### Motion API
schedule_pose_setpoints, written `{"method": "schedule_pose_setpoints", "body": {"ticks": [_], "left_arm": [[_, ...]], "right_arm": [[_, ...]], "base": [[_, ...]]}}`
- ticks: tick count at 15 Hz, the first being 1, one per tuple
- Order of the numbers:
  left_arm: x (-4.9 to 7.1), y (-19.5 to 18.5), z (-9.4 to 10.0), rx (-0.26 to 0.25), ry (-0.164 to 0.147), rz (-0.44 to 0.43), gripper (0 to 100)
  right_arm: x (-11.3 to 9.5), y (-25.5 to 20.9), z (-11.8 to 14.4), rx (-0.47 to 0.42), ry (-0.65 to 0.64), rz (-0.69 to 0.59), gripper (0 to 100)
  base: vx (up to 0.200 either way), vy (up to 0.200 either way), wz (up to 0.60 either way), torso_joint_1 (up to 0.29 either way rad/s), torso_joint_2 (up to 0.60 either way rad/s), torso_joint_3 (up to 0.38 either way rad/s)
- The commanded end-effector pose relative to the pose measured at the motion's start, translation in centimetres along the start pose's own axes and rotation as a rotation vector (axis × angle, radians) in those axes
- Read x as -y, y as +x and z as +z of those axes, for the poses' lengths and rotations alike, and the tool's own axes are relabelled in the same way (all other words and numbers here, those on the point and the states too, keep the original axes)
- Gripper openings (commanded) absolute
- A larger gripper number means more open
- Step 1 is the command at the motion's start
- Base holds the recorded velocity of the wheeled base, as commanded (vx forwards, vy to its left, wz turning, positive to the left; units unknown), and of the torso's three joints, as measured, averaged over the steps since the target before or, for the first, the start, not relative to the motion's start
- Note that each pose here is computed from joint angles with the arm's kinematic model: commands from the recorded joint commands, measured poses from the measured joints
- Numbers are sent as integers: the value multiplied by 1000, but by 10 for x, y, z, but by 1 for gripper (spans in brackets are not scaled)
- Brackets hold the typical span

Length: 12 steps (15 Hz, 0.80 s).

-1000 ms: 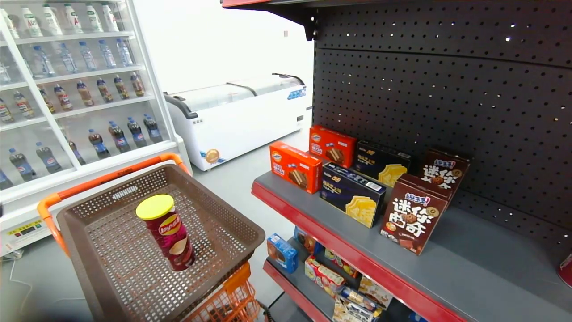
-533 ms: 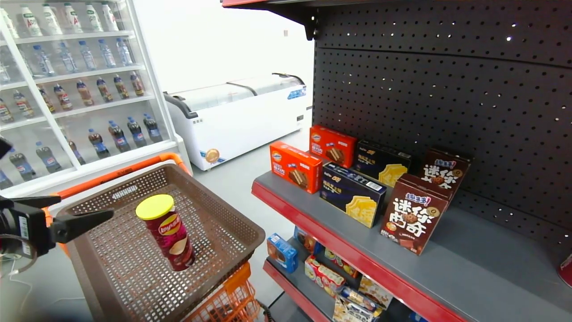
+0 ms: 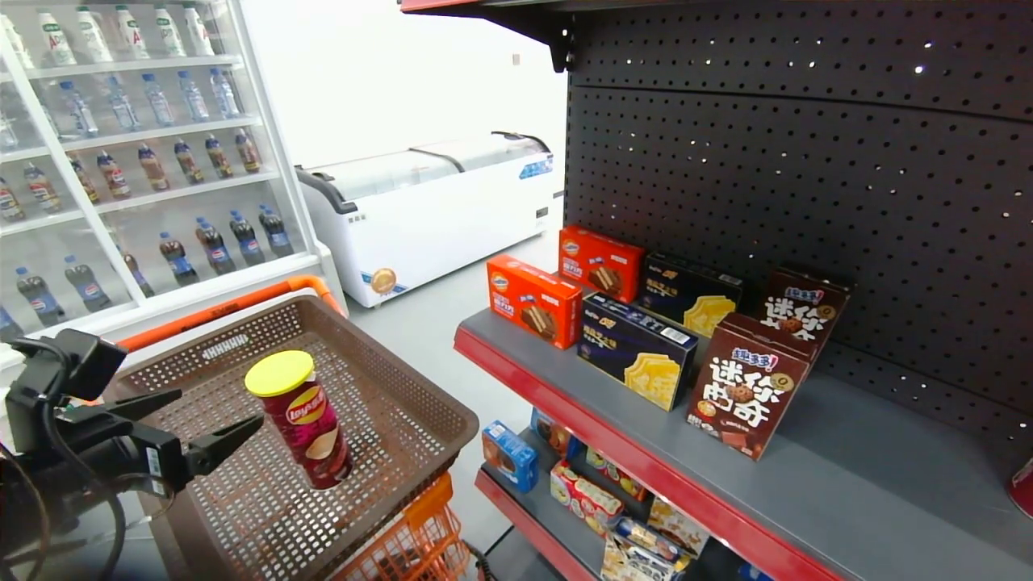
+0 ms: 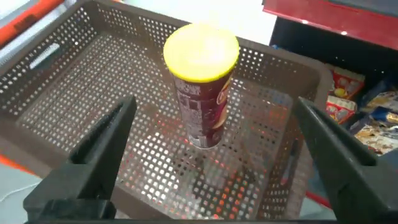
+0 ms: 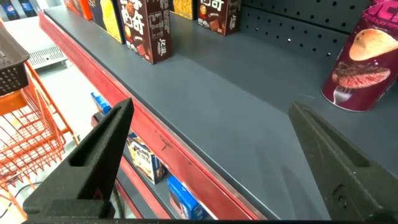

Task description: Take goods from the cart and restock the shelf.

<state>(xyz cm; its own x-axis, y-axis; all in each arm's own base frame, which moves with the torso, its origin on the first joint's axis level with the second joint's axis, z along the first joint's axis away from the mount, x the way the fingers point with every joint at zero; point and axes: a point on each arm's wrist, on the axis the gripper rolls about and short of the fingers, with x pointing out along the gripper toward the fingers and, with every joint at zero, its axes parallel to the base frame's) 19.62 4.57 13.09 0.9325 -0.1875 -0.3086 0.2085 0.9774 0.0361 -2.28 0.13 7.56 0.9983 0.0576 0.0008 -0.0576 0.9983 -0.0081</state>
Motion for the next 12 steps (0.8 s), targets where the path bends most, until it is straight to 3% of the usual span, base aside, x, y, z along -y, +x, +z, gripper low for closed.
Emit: {"method": "schedule_pose_setpoints", "body": {"ticks": [1, 6, 10, 12], "left_arm": [[-6, 21, -21, -85, -47, -20, 100], [-19, 60, -39, -129, -70, -115, 100], [-33, 98, -44, -118, -52, -123, 100], [-33, 115, -47, -108, -32, -176, 100]], "right_arm": [[0, 0, 0, -1, 0, 1, 100], [0, 0, 0, 1, -1, 1, 100], [0, 0, 0, -1, -1, 1, 100], [0, 0, 0, 1, 0, 1, 100]], "base": [[0, 0, 0, 0, 0, 0], [0, 0, 0, 0, 0, 0], [0, 0, 0, 0, 0, 0], [0, 0, 0, 0, 0, 0]]}}
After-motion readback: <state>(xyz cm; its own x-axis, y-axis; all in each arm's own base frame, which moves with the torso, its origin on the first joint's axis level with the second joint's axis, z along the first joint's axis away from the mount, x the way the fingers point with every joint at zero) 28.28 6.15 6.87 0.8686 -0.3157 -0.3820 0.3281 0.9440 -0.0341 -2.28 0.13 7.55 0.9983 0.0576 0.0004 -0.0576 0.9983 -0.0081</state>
